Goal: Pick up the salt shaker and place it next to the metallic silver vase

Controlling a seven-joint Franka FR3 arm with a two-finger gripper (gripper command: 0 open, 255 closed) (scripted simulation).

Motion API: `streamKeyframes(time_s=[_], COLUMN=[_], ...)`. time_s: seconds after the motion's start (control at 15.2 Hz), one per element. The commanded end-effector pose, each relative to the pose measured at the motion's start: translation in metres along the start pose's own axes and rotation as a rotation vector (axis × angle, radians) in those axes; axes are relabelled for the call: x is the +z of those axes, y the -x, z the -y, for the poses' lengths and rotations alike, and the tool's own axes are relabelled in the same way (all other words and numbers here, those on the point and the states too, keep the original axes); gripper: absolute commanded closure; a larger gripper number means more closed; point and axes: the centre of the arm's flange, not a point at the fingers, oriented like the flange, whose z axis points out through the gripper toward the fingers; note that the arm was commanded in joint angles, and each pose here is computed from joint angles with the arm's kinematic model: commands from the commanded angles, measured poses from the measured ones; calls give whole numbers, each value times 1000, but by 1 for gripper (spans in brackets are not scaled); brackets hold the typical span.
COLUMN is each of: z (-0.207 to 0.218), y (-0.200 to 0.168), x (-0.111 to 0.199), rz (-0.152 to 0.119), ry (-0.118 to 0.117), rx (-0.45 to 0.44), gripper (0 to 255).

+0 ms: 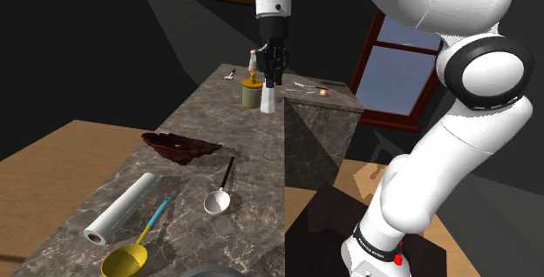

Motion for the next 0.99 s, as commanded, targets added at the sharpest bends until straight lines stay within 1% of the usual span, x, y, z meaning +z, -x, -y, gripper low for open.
streamKeyframes(time_s=[0.0,0.92], z=[18,159], y=[16,131], x=[8,42], rz=[0,0], ry=[0,0], rx=[1,1], gripper=[255,255])
